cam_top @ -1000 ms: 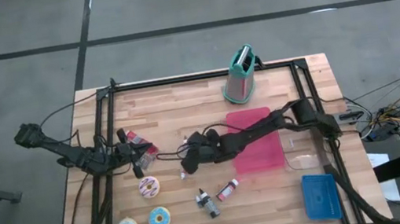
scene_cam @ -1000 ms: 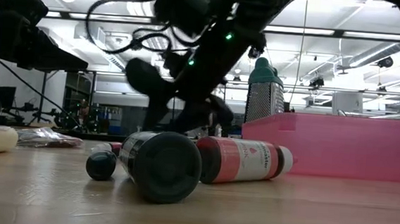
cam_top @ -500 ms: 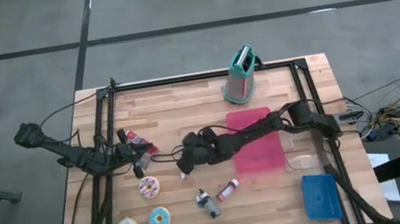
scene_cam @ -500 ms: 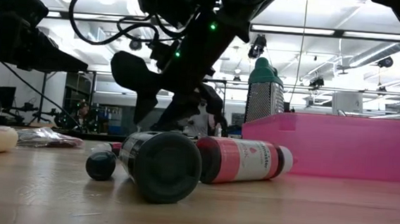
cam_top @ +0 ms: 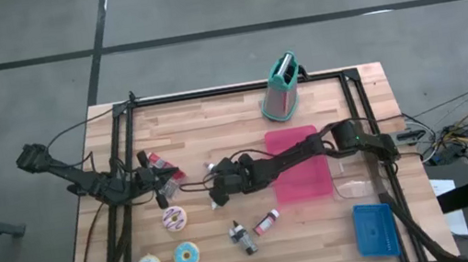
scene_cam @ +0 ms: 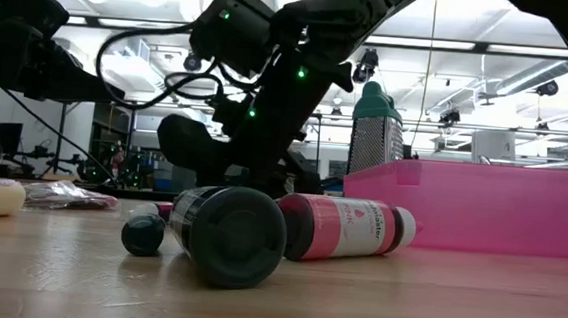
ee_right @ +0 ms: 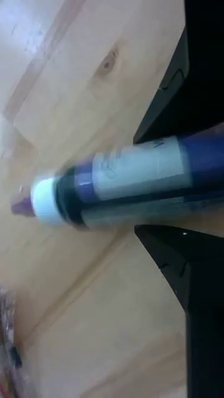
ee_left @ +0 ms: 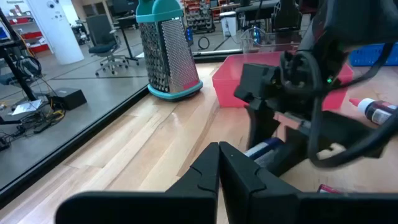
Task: Pick & Place Food Item
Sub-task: Put the purple food coloring bottle into the blue bin
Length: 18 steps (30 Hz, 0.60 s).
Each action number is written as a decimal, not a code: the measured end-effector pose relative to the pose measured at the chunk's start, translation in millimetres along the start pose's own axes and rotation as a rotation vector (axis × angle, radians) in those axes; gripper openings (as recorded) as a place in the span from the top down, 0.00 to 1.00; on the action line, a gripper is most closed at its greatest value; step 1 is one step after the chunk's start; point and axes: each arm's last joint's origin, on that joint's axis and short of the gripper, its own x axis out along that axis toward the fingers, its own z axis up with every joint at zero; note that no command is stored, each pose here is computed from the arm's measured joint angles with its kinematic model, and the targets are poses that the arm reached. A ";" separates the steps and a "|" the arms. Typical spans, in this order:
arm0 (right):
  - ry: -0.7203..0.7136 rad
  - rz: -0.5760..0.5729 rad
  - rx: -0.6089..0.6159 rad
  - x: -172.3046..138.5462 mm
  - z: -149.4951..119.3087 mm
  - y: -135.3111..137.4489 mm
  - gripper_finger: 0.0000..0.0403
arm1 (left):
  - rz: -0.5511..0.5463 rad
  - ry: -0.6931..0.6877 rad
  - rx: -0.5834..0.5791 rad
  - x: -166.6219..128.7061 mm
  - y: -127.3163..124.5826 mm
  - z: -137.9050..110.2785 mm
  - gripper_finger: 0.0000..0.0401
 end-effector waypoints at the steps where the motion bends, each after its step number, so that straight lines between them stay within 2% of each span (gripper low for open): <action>1: 0.002 0.002 0.001 -0.1 0.0 0.1 0.47 | 0.000 0.000 0.000 0.0 0.0 0.0 0.97; 9: 0.005 -0.003 -0.001 0.0 -0.1 -0.6 0.48 | -0.001 0.000 0.000 0.0 0.0 0.0 0.97; 18: 0.002 -0.008 -0.008 0.0 0.1 -1.0 0.66 | -0.001 0.000 0.000 0.0 -0.1 0.0 0.97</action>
